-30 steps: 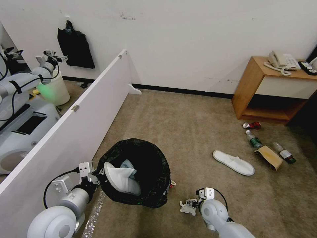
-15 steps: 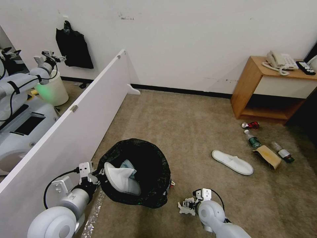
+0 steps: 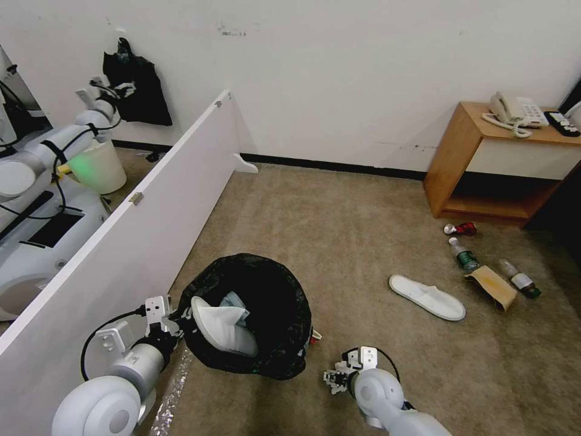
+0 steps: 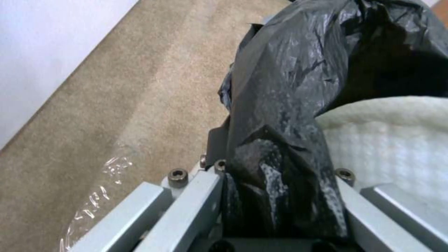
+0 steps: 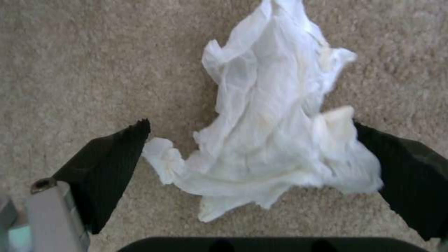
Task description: Pick up the trash bin, then pick up the garbage from the floor and place it into the trash bin.
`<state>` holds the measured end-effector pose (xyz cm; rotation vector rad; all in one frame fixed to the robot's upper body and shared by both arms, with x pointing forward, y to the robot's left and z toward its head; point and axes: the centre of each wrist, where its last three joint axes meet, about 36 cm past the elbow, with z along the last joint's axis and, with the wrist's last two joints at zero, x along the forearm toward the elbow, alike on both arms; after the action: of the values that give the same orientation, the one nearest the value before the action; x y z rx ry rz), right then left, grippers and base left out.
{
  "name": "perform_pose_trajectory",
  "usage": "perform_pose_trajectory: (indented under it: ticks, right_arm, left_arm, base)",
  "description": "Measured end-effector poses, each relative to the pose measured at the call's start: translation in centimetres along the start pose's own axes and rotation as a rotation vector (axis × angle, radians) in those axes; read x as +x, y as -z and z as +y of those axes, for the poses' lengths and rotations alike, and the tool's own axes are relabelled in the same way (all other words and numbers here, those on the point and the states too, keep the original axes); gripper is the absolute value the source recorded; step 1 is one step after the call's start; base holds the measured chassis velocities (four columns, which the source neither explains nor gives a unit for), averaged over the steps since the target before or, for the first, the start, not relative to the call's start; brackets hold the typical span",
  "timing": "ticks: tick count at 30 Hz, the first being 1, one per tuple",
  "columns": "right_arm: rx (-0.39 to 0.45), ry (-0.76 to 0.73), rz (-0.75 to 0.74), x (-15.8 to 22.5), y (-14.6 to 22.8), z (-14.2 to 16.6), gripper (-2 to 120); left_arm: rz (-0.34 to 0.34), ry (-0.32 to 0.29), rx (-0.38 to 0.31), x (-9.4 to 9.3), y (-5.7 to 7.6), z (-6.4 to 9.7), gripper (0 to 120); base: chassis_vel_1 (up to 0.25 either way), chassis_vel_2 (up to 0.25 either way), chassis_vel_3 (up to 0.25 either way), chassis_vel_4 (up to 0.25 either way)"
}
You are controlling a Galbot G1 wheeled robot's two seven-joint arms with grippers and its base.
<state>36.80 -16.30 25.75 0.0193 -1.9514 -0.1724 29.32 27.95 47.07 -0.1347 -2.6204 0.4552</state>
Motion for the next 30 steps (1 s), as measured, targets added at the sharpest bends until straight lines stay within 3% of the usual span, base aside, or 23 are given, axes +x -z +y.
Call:
perform_pose_trajectory:
  ticks: [14,30]
  right_arm:
    - [-0.004,0.008,-0.014,-0.3,0.6,0.2,89]
    - [-0.019,0.011,-0.022,-0.5,0.4,0.1,89]
  left_arm:
    - [-0.001,0.003,0.002,-0.5,0.0,0.3,4]
    - [-0.001,-0.004,0.005,-1.0,0.1,0.5,4]
  base:
    - [0.0,0.0,0.0,0.0]
    - [0.0,0.0,0.0,0.0]
